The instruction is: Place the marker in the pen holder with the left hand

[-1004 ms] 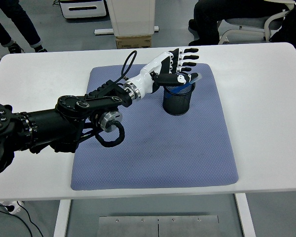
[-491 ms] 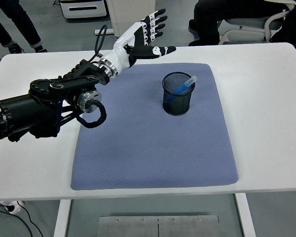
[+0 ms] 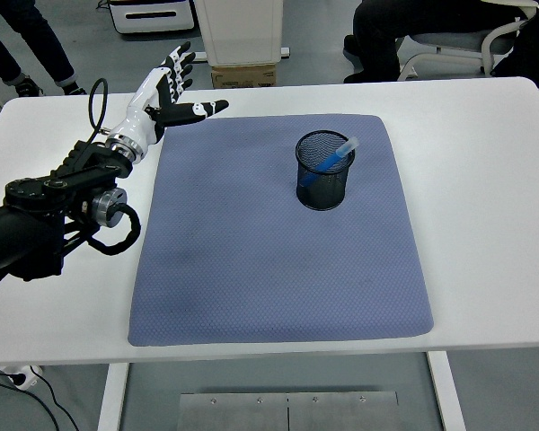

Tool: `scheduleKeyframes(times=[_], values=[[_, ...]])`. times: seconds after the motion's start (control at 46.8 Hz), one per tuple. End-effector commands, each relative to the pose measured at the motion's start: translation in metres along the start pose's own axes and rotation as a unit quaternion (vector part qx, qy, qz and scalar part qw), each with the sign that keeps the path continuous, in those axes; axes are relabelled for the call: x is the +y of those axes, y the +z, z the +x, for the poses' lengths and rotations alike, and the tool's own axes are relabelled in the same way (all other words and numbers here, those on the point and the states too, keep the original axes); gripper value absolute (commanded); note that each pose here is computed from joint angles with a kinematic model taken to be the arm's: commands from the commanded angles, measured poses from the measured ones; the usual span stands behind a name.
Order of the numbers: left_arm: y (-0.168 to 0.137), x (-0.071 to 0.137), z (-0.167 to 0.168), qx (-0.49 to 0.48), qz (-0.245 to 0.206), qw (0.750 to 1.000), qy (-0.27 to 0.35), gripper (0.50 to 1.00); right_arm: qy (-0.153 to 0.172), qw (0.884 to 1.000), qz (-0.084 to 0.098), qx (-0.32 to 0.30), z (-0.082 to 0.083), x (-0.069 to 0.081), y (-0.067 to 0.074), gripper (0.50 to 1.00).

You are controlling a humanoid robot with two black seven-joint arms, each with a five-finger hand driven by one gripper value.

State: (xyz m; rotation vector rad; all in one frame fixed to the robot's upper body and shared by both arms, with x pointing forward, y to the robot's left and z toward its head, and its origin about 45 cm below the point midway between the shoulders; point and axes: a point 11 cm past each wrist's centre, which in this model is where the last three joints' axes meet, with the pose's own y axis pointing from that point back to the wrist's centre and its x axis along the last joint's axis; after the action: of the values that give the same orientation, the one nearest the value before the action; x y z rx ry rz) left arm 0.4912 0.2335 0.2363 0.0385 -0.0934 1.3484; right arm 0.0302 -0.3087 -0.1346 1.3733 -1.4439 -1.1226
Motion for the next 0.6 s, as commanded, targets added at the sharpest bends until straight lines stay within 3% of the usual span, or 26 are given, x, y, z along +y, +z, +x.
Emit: scheduleKeyframes(times=[0.0, 0.299, 0.577], values=[[-0.01, 0.005, 0.01, 0.026, 0.003, 0.999, 0.024, 1.0, 0.0, 1.0, 0.0, 0.0, 0.0, 0.0, 0.0, 1.0], [-0.033, 0.031, 0.051, 0.136, 0.0, 0.987, 0.083, 1.0, 0.0, 1.0, 0.0, 0.0, 0.0, 0.0, 0.0, 1.0], [-0.033, 0.053, 0.097, 0.221, -0.038, 0.968, 0.112, 1.0, 0.0, 1.0, 0.0, 0.0, 0.0, 0.0, 0.0, 1.0]])
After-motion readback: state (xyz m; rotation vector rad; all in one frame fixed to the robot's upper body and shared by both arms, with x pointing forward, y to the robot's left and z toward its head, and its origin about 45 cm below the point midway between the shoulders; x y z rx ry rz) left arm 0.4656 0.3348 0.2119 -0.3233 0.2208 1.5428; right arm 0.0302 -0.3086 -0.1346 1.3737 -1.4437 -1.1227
